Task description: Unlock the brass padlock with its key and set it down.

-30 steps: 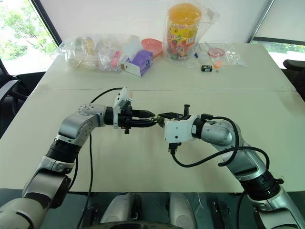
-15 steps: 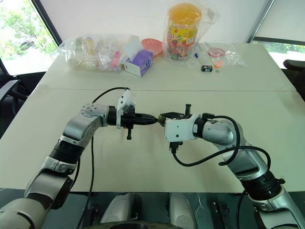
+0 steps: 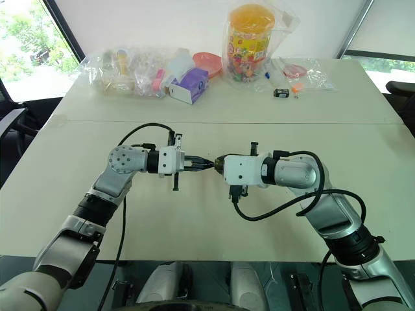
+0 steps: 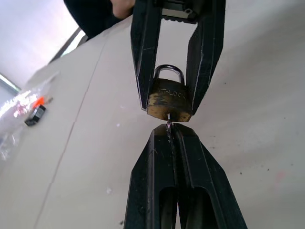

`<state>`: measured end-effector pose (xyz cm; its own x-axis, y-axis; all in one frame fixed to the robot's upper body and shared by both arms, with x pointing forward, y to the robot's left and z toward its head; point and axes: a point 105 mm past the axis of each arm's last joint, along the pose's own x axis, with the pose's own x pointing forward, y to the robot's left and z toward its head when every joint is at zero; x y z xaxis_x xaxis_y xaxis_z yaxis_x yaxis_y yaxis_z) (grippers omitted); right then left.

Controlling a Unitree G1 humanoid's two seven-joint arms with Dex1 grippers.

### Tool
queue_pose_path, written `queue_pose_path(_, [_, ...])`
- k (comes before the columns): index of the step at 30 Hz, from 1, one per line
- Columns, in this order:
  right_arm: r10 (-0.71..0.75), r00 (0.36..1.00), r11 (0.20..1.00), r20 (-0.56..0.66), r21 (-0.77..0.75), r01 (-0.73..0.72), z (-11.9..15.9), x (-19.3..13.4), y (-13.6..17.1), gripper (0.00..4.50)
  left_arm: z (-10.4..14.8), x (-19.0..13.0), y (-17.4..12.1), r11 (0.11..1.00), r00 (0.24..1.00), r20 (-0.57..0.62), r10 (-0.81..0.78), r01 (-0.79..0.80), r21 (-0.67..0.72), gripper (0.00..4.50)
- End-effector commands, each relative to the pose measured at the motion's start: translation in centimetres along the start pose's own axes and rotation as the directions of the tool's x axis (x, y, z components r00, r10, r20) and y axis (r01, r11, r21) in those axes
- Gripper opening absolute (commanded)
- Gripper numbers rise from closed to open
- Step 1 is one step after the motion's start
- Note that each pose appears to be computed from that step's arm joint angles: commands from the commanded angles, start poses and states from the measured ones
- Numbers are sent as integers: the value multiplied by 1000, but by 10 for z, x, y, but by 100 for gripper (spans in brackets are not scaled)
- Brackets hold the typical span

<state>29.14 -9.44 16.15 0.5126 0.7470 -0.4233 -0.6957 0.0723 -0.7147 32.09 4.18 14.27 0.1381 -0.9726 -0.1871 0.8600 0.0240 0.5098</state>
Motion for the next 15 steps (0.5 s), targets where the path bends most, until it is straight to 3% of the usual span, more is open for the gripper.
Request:
queue_pose_path(1, [17, 999, 997, 43, -80, -13, 12, 0, 2, 69, 23, -8, -5, 960, 992, 114, -61, 89, -264, 2])
queue_pose_path(5, [10, 999, 995, 38, -95, -6, 10, -1, 2, 69, 38, -13, -11, 855, 978, 184, -95, 175, -488, 2])
queue_pose_path(8, [7, 999, 995, 39, -100, -3, 11, -2, 2, 69, 36, -13, -4, 801, 984, 166, -59, 146, -580, 88])
queue_pose_path(12, [1, 999, 994, 41, -106, 3, 13, -2, 1, 69, 27, -10, -4, 768, 990, 131, -47, 120, -629, 278])
queue_pose_path(15, [-3, 999, 994, 41, -112, 8, 13, -1, 0, 69, 21, -5, -2, 756, 994, 111, -21, 88, -648, 278])
